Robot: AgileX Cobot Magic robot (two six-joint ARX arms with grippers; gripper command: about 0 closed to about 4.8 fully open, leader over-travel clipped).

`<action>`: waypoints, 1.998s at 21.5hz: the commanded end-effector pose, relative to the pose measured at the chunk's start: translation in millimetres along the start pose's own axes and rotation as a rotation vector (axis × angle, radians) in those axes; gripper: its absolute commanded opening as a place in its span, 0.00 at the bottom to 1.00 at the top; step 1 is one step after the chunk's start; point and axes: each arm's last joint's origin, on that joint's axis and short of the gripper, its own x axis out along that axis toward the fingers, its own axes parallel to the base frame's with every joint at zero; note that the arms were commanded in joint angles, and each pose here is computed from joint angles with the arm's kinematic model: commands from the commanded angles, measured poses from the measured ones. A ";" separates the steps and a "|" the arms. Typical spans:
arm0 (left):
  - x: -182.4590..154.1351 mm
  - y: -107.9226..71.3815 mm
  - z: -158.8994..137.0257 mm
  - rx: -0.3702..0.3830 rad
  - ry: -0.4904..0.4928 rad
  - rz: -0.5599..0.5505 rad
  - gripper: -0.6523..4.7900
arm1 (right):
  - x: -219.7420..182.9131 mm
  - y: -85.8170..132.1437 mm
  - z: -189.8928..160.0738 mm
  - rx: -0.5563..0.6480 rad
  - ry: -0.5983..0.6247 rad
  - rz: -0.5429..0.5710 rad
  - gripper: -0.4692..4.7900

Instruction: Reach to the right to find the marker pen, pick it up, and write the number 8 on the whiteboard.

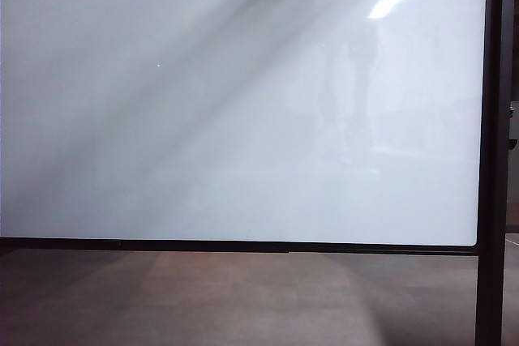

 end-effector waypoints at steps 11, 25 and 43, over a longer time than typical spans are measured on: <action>-0.4 0.3 2.0 0.003 -0.008 0.001 0.24 | 16.8 -5.1 -4.5 -0.015 -0.012 -0.054 0.08; 0.1 0.1 1.9 0.002 -0.007 0.000 0.24 | 23.5 -11.1 -34.9 -0.038 0.159 -0.094 0.08; 0.0 0.1 1.1 0.003 0.001 0.000 0.24 | 18.6 -19.5 -67.7 -0.055 0.348 -0.157 0.08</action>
